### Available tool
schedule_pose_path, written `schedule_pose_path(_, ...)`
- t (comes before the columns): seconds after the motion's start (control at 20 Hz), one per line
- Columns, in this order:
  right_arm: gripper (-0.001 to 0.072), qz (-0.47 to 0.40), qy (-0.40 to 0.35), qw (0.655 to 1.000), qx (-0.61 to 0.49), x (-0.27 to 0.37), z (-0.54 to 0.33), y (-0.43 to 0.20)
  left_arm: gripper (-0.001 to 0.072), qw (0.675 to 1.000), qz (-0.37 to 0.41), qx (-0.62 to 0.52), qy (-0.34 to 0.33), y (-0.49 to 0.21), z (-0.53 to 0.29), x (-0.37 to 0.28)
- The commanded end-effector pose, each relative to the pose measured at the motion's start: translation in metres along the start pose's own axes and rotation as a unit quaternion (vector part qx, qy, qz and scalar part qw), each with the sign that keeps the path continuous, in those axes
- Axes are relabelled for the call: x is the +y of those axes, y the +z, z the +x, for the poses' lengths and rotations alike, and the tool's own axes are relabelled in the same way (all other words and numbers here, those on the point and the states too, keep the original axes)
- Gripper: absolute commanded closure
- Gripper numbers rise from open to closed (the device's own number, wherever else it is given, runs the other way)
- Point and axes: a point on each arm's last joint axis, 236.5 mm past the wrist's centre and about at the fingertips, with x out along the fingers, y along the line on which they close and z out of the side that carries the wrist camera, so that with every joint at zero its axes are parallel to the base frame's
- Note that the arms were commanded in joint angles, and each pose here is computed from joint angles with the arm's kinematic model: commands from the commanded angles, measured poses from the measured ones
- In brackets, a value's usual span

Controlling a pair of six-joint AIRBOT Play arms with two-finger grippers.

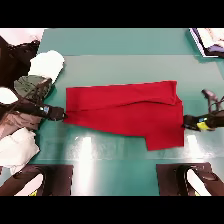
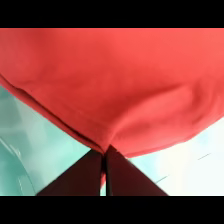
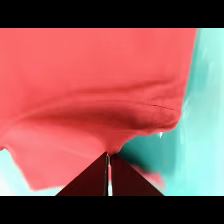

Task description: Fold the shirts.

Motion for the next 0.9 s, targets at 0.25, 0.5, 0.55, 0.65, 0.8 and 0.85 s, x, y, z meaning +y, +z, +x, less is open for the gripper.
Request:
schedule_pose_path(0.25, 0.0699, -0.054, 0.009, 0.993, -0.108, 0.039, -0.052, 0.103, 0.0683, 0.993, 0.031, -0.102, 0.043, 0.057, -0.029, 0.007)
schedule_pose_path(0.5, 0.0699, -0.062, 0.015, 0.988, -0.138, 0.054, -0.031, 0.169, 0.0683, 0.971, 0.04, -0.212, 0.103, 0.111, -0.044, 0.034)
schedule_pose_path(0.55, 0.0699, -0.061, 0.014, 0.988, -0.14, 0.054, -0.025, 0.179, 0.0683, 0.967, 0.03, -0.228, 0.109, 0.12, -0.044, 0.04)
schedule_pose_path(0.65, 0.0699, -0.057, 0.014, 0.988, -0.143, 0.054, -0.013, 0.197, 0.0683, 0.962, 0.01, -0.25, 0.112, 0.136, -0.038, 0.05)
schedule_pose_path(0.8, 0.0699, -0.052, 0.018, 0.986, -0.157, 0.055, 0.002, 0.222, 0.0683, 0.961, -0.01, -0.249, 0.116, 0.145, -0.019, 0.065)
schedule_pose_path(0.85, 0.0699, -0.053, 0.018, 0.986, -0.16, 0.057, 0.006, 0.227, 0.0683, 0.964, -0.014, -0.24, 0.117, 0.144, -0.01, 0.07)
